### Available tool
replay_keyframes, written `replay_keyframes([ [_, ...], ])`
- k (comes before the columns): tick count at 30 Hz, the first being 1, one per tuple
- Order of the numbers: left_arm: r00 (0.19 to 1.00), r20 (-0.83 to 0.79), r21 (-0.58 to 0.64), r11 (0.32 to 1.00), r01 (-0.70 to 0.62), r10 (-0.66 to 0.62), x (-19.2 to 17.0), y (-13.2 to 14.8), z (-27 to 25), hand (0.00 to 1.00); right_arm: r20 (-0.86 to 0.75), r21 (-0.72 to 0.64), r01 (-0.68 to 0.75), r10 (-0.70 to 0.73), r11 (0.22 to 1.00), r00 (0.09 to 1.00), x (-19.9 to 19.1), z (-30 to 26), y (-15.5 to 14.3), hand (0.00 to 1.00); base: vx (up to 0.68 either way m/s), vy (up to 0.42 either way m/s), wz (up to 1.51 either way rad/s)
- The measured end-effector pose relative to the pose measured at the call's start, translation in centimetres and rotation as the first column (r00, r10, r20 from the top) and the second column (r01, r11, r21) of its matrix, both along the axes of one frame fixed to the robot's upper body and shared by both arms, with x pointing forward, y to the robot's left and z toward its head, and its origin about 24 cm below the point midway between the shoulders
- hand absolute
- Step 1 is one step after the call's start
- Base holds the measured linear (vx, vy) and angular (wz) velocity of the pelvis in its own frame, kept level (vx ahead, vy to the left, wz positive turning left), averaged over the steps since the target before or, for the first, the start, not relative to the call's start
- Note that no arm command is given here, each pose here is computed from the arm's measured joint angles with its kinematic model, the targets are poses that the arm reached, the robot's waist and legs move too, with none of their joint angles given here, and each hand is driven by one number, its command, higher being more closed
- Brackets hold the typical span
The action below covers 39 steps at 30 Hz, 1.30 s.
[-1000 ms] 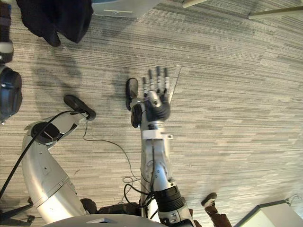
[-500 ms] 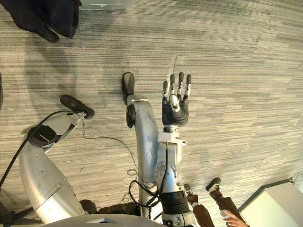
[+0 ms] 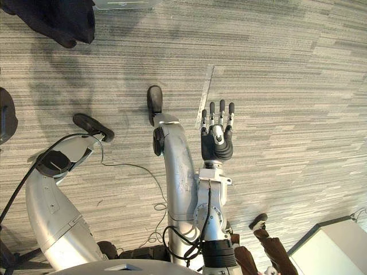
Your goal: Pick up the laundry basket with both hands and put the clothes into the washing machine.
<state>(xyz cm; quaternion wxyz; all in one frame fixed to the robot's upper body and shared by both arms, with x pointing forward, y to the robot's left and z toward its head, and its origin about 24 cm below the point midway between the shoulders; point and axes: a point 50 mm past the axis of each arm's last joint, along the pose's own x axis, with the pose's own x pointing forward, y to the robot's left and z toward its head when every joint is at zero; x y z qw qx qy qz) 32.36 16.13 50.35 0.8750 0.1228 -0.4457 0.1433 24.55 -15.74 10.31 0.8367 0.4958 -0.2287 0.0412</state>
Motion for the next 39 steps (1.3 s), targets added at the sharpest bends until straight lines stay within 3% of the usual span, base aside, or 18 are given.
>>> replay_keyframes([
  [4,0.987,0.004,-0.201,0.967,0.158,-0.161,0.4,0.9,-0.4,0.00,-0.082,-0.065,0.013,-0.018,0.998,0.996,0.4,-1.3,-0.6,0.00,-0.06,0.042,0.10],
  [8,0.975,0.028,-0.284,0.934,0.218,-0.219,0.2,2.0,-0.4,0.00,-0.193,-0.104,0.030,-0.050,0.994,0.980,0.8,-3.5,-1.5,0.00,-0.07,0.042,0.06],
  [12,1.000,0.023,-0.230,0.973,0.018,-0.014,-0.5,4.2,0.0,0.00,-0.221,-0.126,-0.002,-0.026,0.992,0.975,0.9,-4.1,-1.4,0.00,-0.05,0.027,-0.08],
  [15,0.995,0.020,-0.247,0.965,-0.088,0.096,-0.9,5.2,0.0,0.00,-0.217,-0.140,-0.015,-0.016,0.990,0.976,0.9,-4.1,-1.3,0.00,-0.05,0.029,-0.06],
  [21,0.961,0.146,-0.274,0.943,-0.189,0.235,-2.7,5.4,-1.2,0.00,-0.191,-0.157,-0.016,-0.015,0.988,0.981,0.8,-3.8,-1.3,0.00,-0.04,0.026,0.05],
  [25,0.917,0.313,-0.217,0.958,-0.186,0.249,-4.9,3.9,-4.7,0.00,-0.160,-0.163,0.011,-0.037,0.987,0.986,0.6,-3.3,-1.6,0.00,-0.05,0.024,0.13],
  [27,0.923,0.316,-0.195,0.967,-0.164,0.221,-4.9,3.4,-7.2,0.00,-0.146,-0.164,0.021,-0.045,0.986,0.988,0.6,-3.0,-1.8,0.00,-0.06,0.030,0.02],
  [33,0.970,0.157,-0.167,0.973,-0.159,0.185,-4.1,2.5,-16.1,0.00,-0.136,-0.194,0.050,-0.077,0.980,0.988,0.5,-2.8,-2.2,0.00,-0.06,0.021,0.10],
  [39,0.977,0.033,-0.200,0.959,-0.199,0.210,-5.8,4.0,-22.3,0.00,-0.120,-0.194,0.068,-0.092,0.979,0.989,1.1,-2.2,-2.0,0.00,-0.06,-0.003,0.04],
])
